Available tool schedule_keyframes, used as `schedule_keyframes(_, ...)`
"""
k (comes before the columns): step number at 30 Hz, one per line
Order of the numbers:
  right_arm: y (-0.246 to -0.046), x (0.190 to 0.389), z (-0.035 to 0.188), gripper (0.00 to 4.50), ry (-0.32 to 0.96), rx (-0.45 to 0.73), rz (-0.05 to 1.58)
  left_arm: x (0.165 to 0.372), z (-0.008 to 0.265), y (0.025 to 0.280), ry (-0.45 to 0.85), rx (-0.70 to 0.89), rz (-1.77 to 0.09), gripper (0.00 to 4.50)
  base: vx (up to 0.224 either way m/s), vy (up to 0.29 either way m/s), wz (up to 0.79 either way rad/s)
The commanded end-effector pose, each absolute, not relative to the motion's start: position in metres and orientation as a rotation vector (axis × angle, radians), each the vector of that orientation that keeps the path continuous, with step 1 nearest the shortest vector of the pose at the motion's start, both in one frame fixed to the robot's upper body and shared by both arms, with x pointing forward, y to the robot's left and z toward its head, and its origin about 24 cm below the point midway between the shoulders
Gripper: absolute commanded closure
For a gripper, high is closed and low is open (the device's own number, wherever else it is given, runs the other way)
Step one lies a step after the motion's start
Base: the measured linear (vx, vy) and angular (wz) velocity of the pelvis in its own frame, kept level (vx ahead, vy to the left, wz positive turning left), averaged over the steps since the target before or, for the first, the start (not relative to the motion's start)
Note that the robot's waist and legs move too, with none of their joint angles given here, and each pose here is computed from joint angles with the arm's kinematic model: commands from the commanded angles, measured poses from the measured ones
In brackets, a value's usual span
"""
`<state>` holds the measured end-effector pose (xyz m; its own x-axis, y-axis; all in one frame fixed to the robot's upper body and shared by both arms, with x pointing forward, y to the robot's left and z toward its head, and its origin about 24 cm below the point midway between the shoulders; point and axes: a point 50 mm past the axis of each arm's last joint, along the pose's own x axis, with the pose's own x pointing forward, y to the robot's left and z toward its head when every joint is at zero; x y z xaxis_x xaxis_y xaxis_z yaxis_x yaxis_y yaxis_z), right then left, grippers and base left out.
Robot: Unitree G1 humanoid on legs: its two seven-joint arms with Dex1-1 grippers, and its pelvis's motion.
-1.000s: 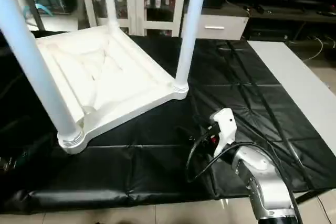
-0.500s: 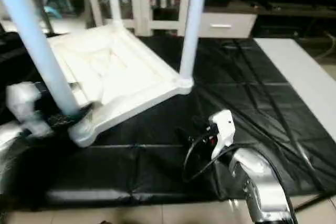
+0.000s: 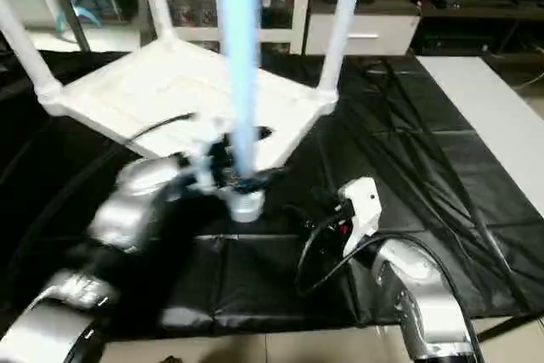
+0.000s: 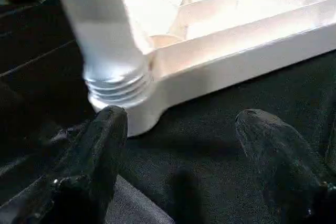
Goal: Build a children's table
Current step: Rotate table base
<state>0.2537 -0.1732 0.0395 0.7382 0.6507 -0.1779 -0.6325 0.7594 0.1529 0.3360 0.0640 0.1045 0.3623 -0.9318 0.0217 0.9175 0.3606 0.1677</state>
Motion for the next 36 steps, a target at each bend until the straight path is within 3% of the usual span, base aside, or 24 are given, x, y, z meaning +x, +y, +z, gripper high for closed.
schedule_keyframes(1,-0.176,0.254,0.044,0.93,0.232,0.081,0.7,0.335,0.104,0.069,-0.106,0.143,-1.229,0.01,0.0,0.0,0.0)
schedule_keyframes(7,-0.182,0.257,0.047,0.93,0.257,0.086,0.688,0.33,0.105,0.088,-0.09,0.138,-1.25,0.01,0.0,0.0,0.0)
schedule_keyframes(11,-0.18,0.259,0.053,0.93,0.258,0.082,0.688,0.331,0.099,0.114,-0.093,0.148,-1.151,0.01,0.0,0.0,0.0)
schedule_keyframes(17,-0.18,0.26,0.057,0.93,0.259,0.071,0.688,0.334,0.1,0.129,-0.102,0.138,-1.082,0.01,0.0,0.0,0.0)
schedule_keyframes(25,-0.18,0.258,0.059,0.93,0.264,0.068,0.691,0.332,0.098,0.137,-0.087,0.143,-1.077,0.01,0.0,0.0,0.0)
schedule_keyframes(29,-0.167,0.253,0.069,0.93,0.226,0.062,0.747,0.337,0.083,0.151,0.043,0.25,-1.102,0.01,0.0,0.0,0.0)
schedule_keyframes(36,-0.159,0.241,0.069,0.93,0.221,0.058,0.797,0.336,0.083,0.145,0.105,0.314,-1.222,0.01,0.0,0.0,0.0)
